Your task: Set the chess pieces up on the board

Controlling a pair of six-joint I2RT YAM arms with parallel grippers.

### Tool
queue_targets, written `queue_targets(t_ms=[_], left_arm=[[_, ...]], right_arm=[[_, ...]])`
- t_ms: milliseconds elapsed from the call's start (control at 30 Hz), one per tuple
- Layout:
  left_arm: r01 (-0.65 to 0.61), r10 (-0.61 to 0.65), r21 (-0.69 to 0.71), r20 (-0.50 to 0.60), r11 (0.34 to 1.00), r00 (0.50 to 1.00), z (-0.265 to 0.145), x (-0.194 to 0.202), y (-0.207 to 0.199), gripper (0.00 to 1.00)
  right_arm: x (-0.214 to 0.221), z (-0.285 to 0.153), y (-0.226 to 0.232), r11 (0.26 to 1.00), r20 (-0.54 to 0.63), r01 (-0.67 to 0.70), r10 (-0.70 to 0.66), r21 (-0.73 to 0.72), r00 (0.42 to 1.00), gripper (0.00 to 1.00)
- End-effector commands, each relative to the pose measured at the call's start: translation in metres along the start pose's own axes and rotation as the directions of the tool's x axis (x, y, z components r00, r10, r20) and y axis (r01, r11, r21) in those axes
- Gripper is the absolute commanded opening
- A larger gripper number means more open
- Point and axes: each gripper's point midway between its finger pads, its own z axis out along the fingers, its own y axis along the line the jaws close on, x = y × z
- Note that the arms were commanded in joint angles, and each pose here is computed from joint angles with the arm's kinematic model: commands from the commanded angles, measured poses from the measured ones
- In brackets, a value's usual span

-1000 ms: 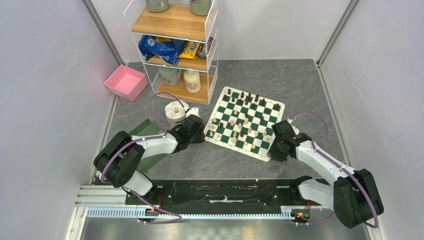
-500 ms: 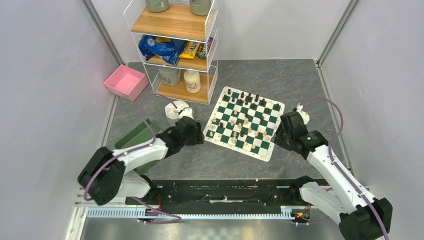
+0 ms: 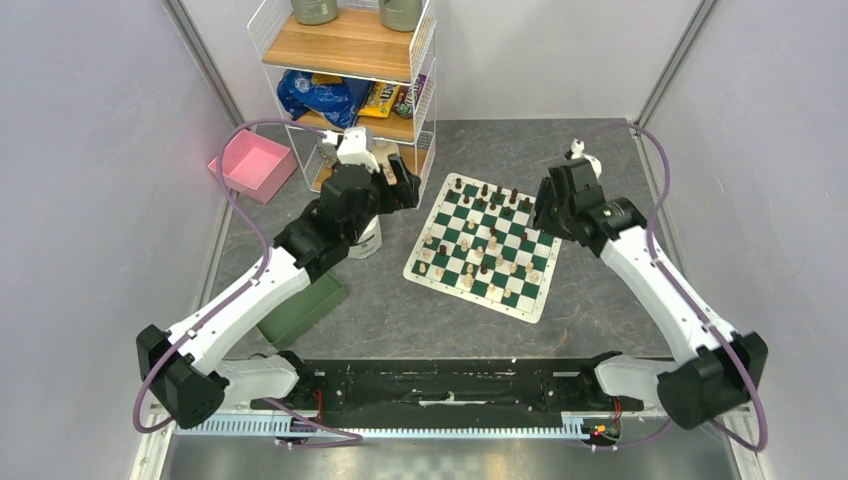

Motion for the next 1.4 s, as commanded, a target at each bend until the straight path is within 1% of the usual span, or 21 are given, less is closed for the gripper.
queue_targets(t_ms=[0,67,100,167,233,300,433,467,533,633,767,900,1067,1267,1367], left_arm=[[0.006,0.0,-0.06,0.097,0.998,0.995,0.008,-0.039,-0.003,0.91],[0.084,-0.077,-0.072,0.104,0.994,0.992,0.008,-0.038,-0.002,0.91],[0.119,-0.112,-0.07,0.096,0.99,0.989,0.008,-0.03,0.0,0.91],[0.15,-0.147,-0.033,0.084,0.988,0.986,0.007,-0.016,0.0,0.91],[0.136,-0.133,-0.026,0.072,0.99,0.988,0.003,-0.003,0.007,0.91],[0.111,-0.11,-0.042,0.042,0.993,0.993,-0.001,0.01,0.015,0.92],[0.045,-0.044,-0.071,0.023,0.996,0.999,-0.002,0.015,0.023,0.92],[0.032,-0.03,-0.093,0.023,0.995,0.999,-0.001,0.016,0.028,0.93],[0.022,-0.019,-0.135,0.023,0.991,1.0,0.001,0.014,0.036,0.94],[-0.001,0.006,-0.148,0.034,0.989,0.999,0.007,0.009,0.04,0.96],[0.017,-0.015,-0.184,0.016,0.983,1.0,0.017,0.014,0.054,0.98],[0.038,-0.039,-0.204,0.001,0.978,0.999,0.023,0.017,0.067,0.98],[0.063,-0.063,-0.217,0.006,0.974,0.998,0.024,0.011,0.082,0.98],[0.068,-0.067,-0.225,0.014,0.972,0.998,0.019,0.008,0.09,0.98],[0.074,-0.071,-0.223,0.024,0.972,0.997,0.018,0.008,0.093,0.98]], right_arm=[[-0.05,0.007,0.02,0.996,0.083,0.094,-0.094,0.002,0.992,0.58],[-0.067,0.01,0.03,0.993,0.093,0.117,-0.115,-0.014,0.989,0.58],[-0.073,0.012,0.035,0.991,0.091,0.128,-0.125,-0.031,0.988,0.58],[-0.076,0.018,0.042,0.988,0.06,0.143,-0.139,-0.061,0.988,0.58],[-0.065,0.028,0.043,0.988,0.012,0.137,-0.136,-0.077,0.991,0.58],[-0.053,0.04,0.043,0.991,-0.011,0.107,-0.109,-0.085,0.994,0.55],[-0.032,0.056,0.062,0.975,-0.068,0.093,-0.108,-0.2,0.992,0.53],[-0.027,0.058,0.067,0.969,-0.089,0.095,-0.118,-0.228,0.989,0.53],[-0.017,0.059,0.068,0.965,-0.124,0.111,-0.144,-0.238,0.982,0.52],[0.004,0.056,0.072,0.949,-0.149,0.166,-0.211,-0.269,0.966,0.51],[0.042,0.049,0.083,0.921,-0.199,0.238,-0.308,-0.309,0.931,0.49],[0.067,0.052,0.086,0.915,-0.221,0.288,-0.354,-0.281,0.909,0.46],[0.092,0.065,0.086,0.907,-0.268,0.341,-0.402,-0.246,0.876,0.46],[0.101,0.08,0.075,0.903,-0.295,0.385,-0.426,-0.189,0.856,0.46],[0.103,0.083,0.076,0.902,-0.301,0.386,-0.429,-0.194,0.852,0.46]])
